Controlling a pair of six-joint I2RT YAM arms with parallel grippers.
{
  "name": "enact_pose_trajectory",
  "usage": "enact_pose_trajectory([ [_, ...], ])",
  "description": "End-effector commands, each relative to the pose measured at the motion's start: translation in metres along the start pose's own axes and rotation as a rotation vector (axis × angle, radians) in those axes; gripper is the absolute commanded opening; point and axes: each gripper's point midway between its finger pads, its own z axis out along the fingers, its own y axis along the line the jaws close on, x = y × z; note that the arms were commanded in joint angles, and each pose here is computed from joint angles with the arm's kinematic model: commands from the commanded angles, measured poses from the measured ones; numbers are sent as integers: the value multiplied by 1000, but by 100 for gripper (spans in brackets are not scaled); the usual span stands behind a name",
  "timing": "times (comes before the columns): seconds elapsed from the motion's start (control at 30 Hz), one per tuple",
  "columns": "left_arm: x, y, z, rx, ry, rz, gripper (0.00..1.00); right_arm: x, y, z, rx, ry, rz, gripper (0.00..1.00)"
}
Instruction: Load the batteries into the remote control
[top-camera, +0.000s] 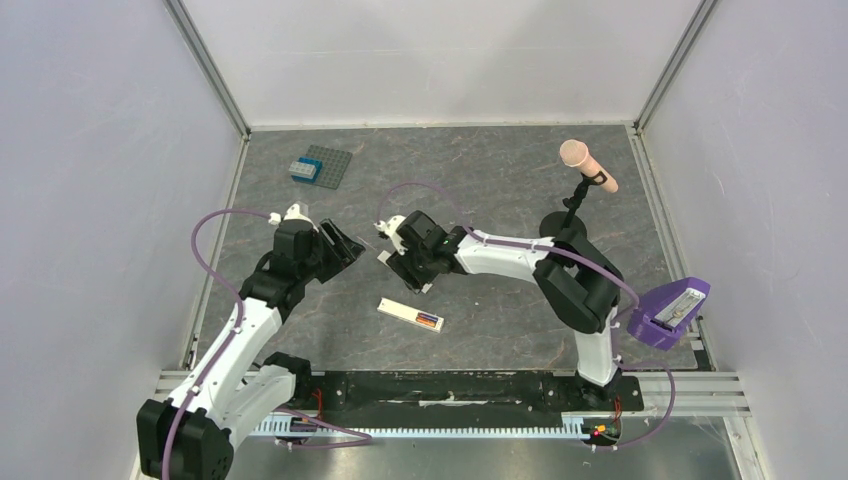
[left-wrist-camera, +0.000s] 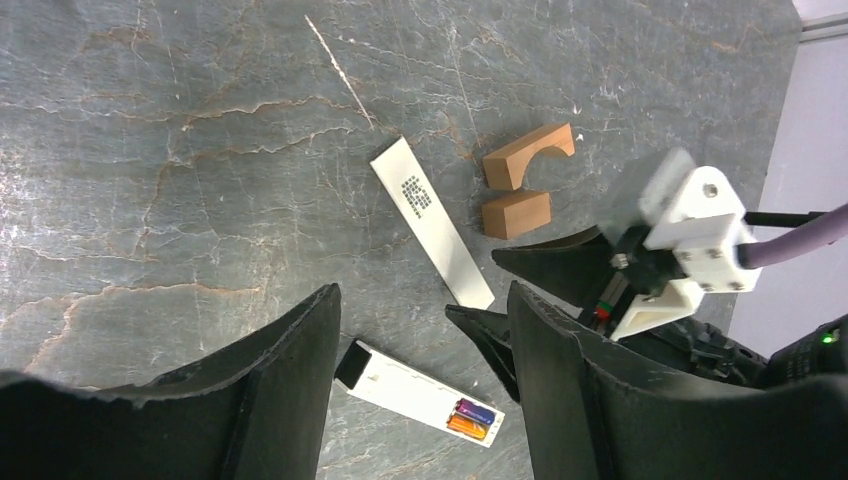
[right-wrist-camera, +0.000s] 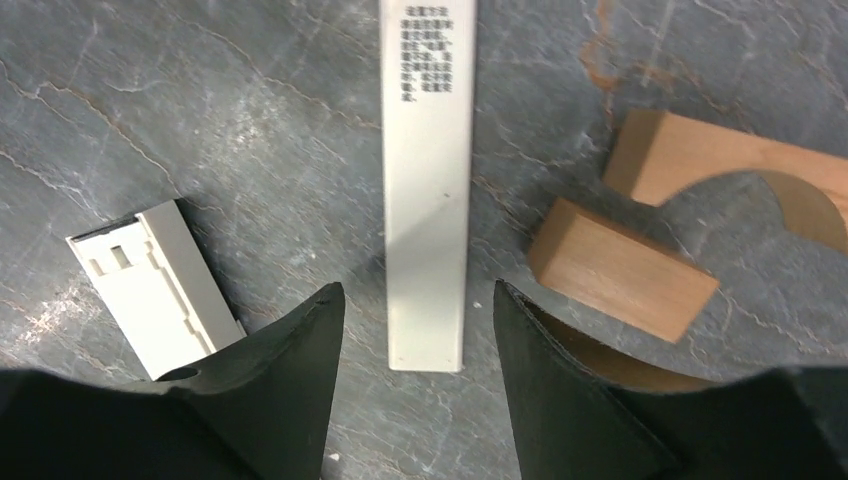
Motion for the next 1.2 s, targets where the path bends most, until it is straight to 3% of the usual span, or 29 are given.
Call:
enact_pose_trajectory([
  [0.0,-15,-4,2,6,-61,-14,67,-1,8,4,7,68,-94,56],
  [0.17,-17,-1,3,-8,-69,-14,67,16,5,10,33,161,-86,48],
  [0.4,-17,1,4,-13,-69,-12,67,36,5,19,37,279,-51,50],
  [0.57,-17,3,4,-19,-67,-11,67,46,1,23,68,316,-32,36],
  [0.63,-16,4,5,-23,-65,-13,67,44,-2,23,91,302,-23,30],
  [0.77,-10,9,8,-31,-55,-23,67,33,-6,19,118,241,-14,27],
  [1.17,26,9,29,104,30,-44,72,-10,-10,-12,148,40,6,29],
])
